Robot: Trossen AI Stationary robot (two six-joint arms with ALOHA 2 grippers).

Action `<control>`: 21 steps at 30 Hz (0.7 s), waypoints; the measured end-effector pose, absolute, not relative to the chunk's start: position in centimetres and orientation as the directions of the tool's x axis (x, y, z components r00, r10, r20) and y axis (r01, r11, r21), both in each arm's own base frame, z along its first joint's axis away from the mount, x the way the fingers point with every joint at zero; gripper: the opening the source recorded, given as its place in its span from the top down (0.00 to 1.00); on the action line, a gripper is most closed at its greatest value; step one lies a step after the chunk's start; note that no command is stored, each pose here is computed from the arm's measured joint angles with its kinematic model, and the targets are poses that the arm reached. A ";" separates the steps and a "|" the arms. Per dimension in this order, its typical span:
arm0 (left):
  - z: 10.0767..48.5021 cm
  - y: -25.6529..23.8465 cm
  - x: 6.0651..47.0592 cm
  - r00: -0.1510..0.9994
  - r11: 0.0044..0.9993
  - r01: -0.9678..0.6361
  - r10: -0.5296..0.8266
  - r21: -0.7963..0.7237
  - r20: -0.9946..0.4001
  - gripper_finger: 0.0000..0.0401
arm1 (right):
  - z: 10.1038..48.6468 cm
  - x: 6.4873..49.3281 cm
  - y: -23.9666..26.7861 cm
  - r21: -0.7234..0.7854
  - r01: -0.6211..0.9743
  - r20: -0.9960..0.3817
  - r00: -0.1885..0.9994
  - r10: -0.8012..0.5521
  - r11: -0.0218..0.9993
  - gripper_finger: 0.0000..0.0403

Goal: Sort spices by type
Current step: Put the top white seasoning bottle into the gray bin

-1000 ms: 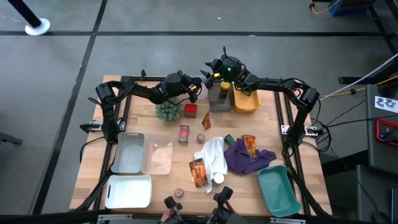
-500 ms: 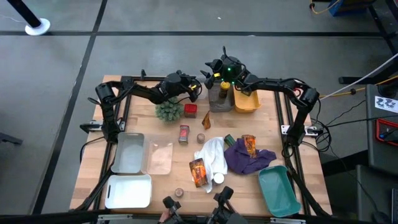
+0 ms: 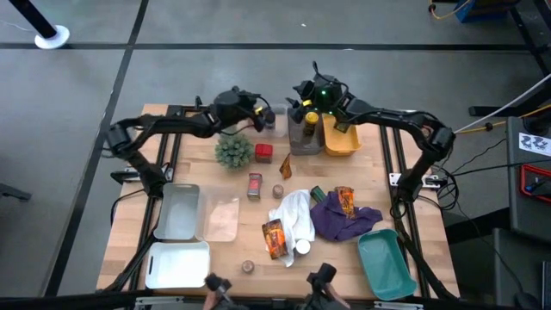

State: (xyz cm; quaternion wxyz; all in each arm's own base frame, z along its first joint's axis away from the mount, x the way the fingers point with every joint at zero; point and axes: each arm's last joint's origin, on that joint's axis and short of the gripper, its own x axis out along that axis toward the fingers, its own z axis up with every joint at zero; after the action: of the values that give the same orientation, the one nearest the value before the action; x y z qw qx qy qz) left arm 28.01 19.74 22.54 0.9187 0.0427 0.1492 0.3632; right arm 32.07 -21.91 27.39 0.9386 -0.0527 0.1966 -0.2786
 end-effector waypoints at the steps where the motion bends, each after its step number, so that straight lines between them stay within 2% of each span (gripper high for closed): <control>1: 23.1 19.6 27.5 0.669 0.716 -0.673 0.697 0.188 -0.258 0.34 | 27.8 31.8 -21.7 -0.208 0.500 -0.350 0.764 -0.542 0.840 0.44; 9: 25.5 17.7 23.2 0.534 0.646 -0.751 0.716 0.138 -0.451 0.34 | 30.7 29.1 -19.8 -0.202 0.483 -0.404 0.751 -0.522 0.852 0.44; 15: 24.7 17.6 21.1 0.424 0.607 -0.784 0.675 0.128 -0.604 0.34 | 33.5 26.7 -18.2 -0.205 0.484 -0.392 0.756 -0.524 0.851 0.44; 21: 24.1 18.0 20.0 0.358 0.576 -0.807 0.653 0.131 -0.667 0.34 | 35.8 24.1 -16.5 -0.226 0.491 -0.378 0.752 -0.540 0.841 0.44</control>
State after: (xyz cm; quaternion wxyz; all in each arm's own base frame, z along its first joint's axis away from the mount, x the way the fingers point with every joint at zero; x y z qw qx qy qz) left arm 20.01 18.03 24.06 0.8166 -0.1102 0.3483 0.4469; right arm 24.14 -16.50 35.81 0.9342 -0.0564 0.2189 -0.2759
